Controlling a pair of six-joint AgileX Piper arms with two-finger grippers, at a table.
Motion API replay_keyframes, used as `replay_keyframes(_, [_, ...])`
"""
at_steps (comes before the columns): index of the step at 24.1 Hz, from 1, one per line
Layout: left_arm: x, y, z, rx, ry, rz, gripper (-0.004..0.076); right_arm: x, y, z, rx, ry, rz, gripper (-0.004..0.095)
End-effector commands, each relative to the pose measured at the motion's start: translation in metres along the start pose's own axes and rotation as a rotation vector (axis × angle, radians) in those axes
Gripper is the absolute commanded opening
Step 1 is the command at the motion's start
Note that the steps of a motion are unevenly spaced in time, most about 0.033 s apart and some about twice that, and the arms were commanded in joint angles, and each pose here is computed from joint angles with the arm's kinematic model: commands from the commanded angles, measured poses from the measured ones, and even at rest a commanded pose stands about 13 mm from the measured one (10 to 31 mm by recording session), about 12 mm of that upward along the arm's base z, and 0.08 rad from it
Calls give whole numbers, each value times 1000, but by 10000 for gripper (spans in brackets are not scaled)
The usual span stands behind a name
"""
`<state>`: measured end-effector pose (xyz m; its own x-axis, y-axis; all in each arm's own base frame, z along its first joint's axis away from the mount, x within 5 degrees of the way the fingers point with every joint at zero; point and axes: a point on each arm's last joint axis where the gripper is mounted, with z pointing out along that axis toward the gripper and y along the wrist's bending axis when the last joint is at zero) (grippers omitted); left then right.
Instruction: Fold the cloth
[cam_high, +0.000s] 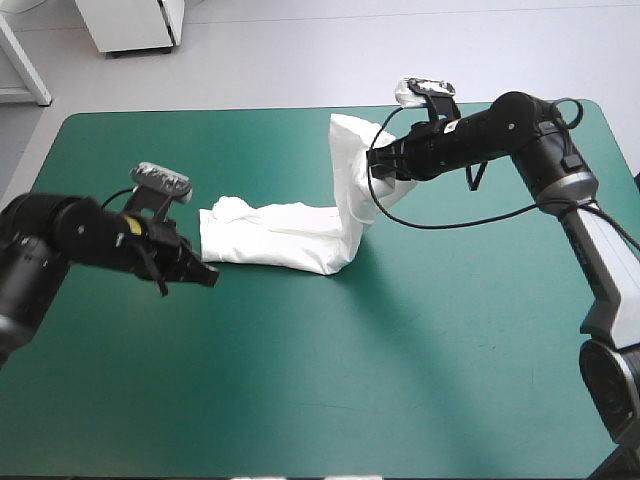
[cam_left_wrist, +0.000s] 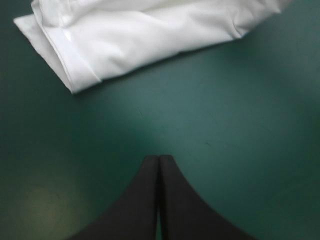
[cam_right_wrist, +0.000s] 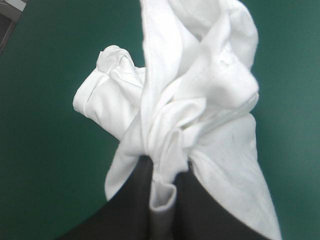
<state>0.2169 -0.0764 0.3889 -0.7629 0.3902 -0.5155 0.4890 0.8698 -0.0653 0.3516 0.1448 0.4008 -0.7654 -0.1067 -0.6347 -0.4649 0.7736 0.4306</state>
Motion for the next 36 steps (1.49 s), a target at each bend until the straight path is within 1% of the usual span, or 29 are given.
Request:
replay_keyframes(1, [32, -19, -39, 39, -195, -15, -9, -11, 30, -13, -66, -131, -60, -11])
replay_keyframes(5, [56, -29, -63, 36, -372, -16, -9, -8, 45, 17, -103, -90, -82, -11])
replay_keyframes(8, [66, -32, -74, 20, -424, -22, -9, -8, 56, 45, -132, -58, -102, -11])
replay_keyframes(11, [71, -35, -74, 49, -388, -37, -9, -18, 79, 86, -188, -52, -145, -11])
replay_keyframes(15, [70, -38, -72, 89, -367, -48, -9, -22, 92, 123, -232, -11, -150, -11])
replay_keyframes(18, [70, -40, -72, 112, -371, -56, -9, -17, 96, 154, -253, 53, -143, -9])
replay_keyframes(20, [70, -40, -72, 121, -365, -57, -9, -7, 104, 183, -279, 104, -147, -9])
replay_keyframes(22, [71, -41, -72, 122, -360, -57, -9, 1, 111, 202, -292, 125, -149, -9])
replay_keyframes(25, [71, -41, -72, 122, -358, -56, -9, 15, 115, 225, -298, 164, -138, -9])
replay_keyframes(30, [71, -41, -72, 123, -356, -56, -9, 15, 119, 227, -307, 149, -138, -2])
replay_keyframes(31, [71, -41, -72, 122, -358, -56, -9, 13, 121, 224, -312, 139, -146, 26])
replay_keyframes(32, [71, -41, -72, 122, -360, -57, -9, 11, 123, 221, -316, 130, -155, 119])
replay_keyframes(34, [70, -40, -72, 121, -366, -57, -9, 4, 128, 211, -330, 105, -167, 373])
replay_keyframes(35, [70, -40, -72, 120, -366, -57, -9, 2, 131, 206, -336, 106, -159, 485])
replay_keyframes(36, [70, -40, -72, 120, -366, -57, -9, 1, 132, 202, -335, 110, -158, 533])
